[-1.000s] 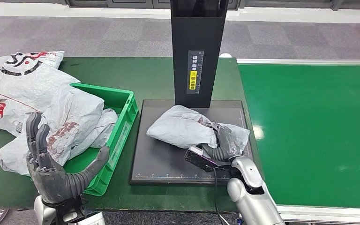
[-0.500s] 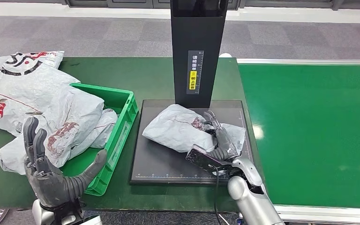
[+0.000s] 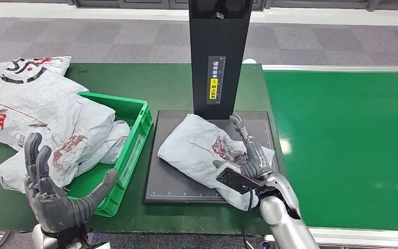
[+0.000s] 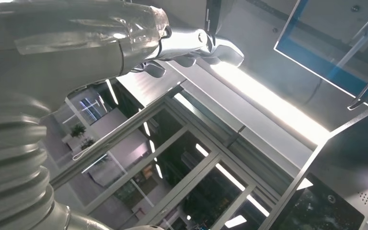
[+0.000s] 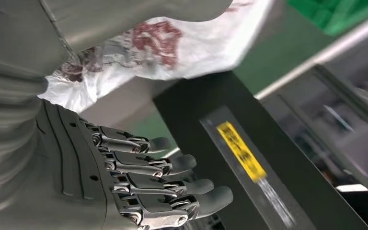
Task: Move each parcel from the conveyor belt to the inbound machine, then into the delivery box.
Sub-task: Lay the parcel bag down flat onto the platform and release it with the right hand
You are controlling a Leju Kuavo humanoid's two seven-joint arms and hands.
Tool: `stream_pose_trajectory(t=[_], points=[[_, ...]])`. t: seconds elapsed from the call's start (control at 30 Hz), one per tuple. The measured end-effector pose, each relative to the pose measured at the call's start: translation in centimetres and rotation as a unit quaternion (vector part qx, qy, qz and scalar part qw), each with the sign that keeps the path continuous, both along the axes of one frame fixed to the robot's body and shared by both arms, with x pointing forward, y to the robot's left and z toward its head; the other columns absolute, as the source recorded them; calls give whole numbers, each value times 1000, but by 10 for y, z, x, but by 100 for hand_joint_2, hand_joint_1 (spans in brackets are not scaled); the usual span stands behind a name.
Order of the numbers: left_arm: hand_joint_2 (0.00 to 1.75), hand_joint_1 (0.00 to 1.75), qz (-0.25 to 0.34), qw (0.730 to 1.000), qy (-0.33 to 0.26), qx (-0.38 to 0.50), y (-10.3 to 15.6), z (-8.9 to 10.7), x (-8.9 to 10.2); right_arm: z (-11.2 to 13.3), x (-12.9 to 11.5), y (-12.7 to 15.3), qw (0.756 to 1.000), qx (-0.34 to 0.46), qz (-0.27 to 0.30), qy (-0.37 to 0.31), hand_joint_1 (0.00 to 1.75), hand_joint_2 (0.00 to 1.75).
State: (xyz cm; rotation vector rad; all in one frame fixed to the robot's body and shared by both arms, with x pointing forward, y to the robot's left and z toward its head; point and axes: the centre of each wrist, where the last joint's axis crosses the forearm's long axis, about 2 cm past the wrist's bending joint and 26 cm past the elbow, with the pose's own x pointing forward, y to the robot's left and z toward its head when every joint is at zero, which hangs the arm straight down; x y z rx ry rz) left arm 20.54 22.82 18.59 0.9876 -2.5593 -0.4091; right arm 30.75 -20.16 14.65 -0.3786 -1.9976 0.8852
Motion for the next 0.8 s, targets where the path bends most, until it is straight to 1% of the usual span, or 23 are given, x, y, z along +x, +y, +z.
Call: stream_pose_trajectory(t=[0.3,0.5,0.57,0.67,0.8], points=[[175,0,7,1000,-1,3,1,4,-7,16,-36,-27,992,103,64,-26,0,175],[175,0,8,1000,-3,2,1,5,-9,23,-48,-40,989,123,62,-48,0,175],[175,0,7,1000,2,3,1,5,-11,25,-52,-48,990,121,29,-66,0,175],[175,0,4,1000,11,7,1,3,-14,29,-60,-62,987,111,-58,-98,0,175],[175,0,-3,1000,21,8,1,4,-15,30,-67,-74,980,103,-127,-116,0,175]])
